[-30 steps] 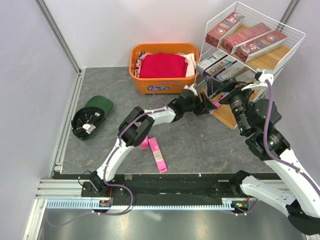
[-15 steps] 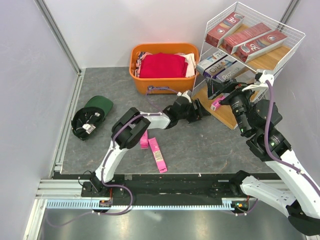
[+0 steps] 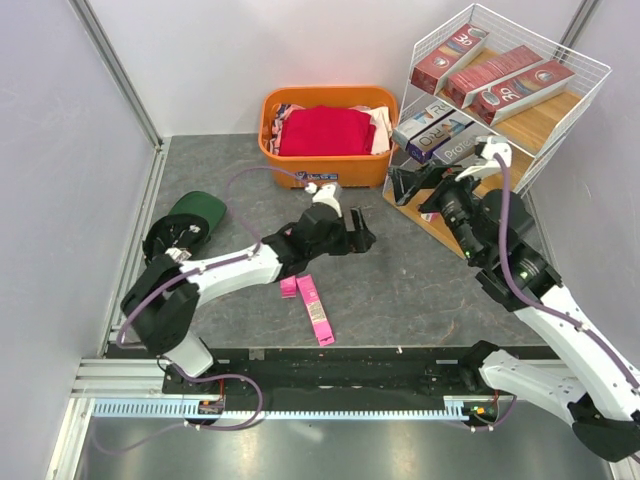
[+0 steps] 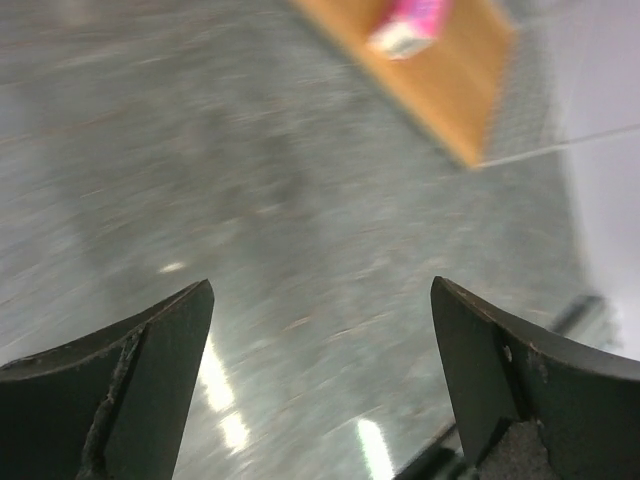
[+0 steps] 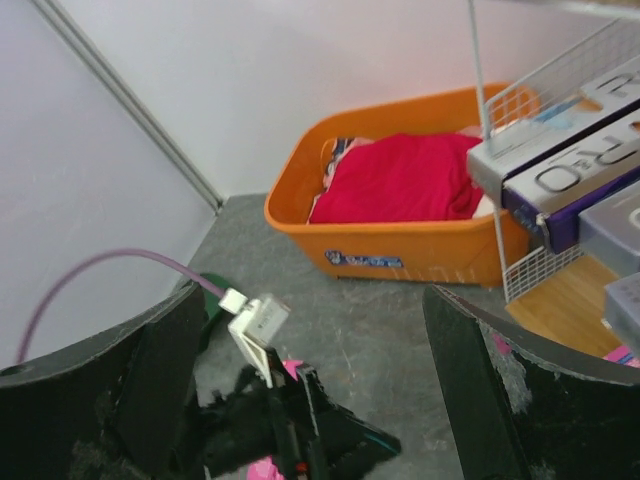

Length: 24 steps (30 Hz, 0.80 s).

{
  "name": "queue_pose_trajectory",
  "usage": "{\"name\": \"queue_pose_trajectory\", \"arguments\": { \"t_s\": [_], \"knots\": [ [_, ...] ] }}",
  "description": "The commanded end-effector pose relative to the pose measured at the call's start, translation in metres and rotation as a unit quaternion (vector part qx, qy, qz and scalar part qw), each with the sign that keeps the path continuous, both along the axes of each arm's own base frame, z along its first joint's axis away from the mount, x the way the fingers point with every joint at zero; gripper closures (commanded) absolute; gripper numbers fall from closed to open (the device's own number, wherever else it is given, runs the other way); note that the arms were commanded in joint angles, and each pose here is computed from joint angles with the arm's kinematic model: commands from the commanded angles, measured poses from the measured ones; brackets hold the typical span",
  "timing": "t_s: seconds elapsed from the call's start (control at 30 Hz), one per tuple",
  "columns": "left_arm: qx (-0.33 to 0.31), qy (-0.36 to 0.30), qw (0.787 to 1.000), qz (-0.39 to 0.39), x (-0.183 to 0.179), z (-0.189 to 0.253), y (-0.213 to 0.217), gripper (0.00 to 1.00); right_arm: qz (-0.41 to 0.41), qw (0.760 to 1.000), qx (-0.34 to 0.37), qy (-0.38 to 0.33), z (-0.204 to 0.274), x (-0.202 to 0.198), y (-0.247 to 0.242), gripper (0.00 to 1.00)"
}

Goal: Place and organize the toothpastes onto the shelf

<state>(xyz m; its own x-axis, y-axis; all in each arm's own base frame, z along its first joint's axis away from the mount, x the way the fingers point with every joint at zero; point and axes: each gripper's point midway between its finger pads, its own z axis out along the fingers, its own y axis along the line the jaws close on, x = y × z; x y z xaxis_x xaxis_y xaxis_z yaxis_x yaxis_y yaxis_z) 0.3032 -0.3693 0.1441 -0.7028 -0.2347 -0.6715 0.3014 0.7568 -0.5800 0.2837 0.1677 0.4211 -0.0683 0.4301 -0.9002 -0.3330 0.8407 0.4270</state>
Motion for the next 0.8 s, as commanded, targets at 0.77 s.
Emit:
{"name": "queue_pose_trajectory", "arguments": {
  "t_s": [0.77],
  "knots": [
    [0.313,0.177,0.916,0.177,-0.012,-0.138,0.192,0.18,0.110,0.989,-0.025,0.093,-0.077,0.014,0.063,0.02]
  ]
}}
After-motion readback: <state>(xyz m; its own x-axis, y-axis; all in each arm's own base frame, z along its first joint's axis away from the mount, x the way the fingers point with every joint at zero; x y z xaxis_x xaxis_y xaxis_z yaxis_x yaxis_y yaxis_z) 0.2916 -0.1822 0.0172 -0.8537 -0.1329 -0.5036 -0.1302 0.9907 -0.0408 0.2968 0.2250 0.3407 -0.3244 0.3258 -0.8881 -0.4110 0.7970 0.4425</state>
